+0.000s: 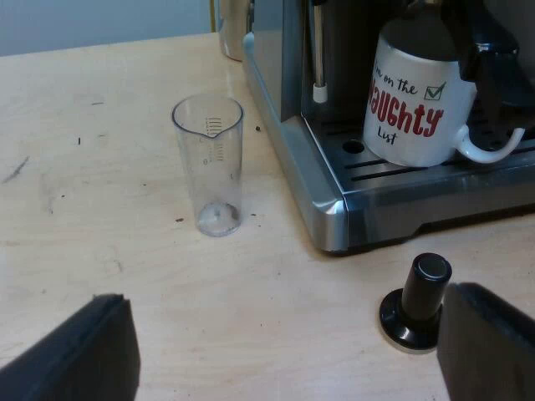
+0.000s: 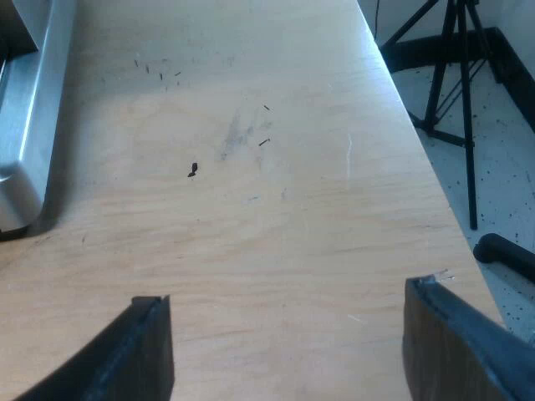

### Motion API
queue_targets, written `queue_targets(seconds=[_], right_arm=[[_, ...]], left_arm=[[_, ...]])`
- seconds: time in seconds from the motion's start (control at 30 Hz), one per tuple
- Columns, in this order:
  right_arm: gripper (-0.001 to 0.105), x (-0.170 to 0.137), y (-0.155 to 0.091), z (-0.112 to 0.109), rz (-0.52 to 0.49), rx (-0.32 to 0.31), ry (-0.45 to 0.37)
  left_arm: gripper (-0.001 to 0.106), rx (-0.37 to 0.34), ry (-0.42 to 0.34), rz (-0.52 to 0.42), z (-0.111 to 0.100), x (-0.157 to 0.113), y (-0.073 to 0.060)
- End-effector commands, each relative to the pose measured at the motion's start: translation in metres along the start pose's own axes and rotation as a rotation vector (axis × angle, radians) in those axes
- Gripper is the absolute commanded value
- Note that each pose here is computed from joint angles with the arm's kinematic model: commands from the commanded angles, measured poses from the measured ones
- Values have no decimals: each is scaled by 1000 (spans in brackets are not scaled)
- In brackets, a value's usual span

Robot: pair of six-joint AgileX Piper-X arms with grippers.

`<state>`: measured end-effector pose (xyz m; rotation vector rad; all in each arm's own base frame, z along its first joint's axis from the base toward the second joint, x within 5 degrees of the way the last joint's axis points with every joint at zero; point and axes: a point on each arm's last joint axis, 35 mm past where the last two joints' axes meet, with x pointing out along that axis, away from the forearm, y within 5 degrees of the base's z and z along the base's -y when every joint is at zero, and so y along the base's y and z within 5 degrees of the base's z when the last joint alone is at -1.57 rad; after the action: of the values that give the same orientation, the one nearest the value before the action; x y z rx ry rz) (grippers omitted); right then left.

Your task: Remove mug from coffee machine

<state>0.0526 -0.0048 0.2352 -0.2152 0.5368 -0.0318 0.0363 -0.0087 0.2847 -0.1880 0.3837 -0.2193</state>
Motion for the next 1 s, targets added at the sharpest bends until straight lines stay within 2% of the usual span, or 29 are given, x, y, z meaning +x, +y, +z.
queue_targets(seconds=[0.03,0.13,0.3,0.47,0.53,0.73,0.87,1.0], right_arm=[[60,-1,-1,2,-1,-5,-7],[60,-1,-1,2,-1,-5,-7],[60,-2,0,2,5,16,-5],[60,-10,1,5,61,17,5],[60,-15,0,9,78,17,-10],[60,-27,0,20,132,7,-73],[60,-39,0,29,185,-60,-115],[60,-38,0,43,250,-138,-97]], left_arm=[[79,-7,5,-1,1,2,0],[79,-7,5,-1,1,2,0],[79,-7,14,-58,1,2,-2],[79,-14,9,-78,5,-4,-4],[79,-52,-9,-97,11,-9,-7],[79,-30,-39,-142,20,-19,-12],[79,7,-19,-217,32,-20,-17],[79,19,17,-255,38,-10,-19]])
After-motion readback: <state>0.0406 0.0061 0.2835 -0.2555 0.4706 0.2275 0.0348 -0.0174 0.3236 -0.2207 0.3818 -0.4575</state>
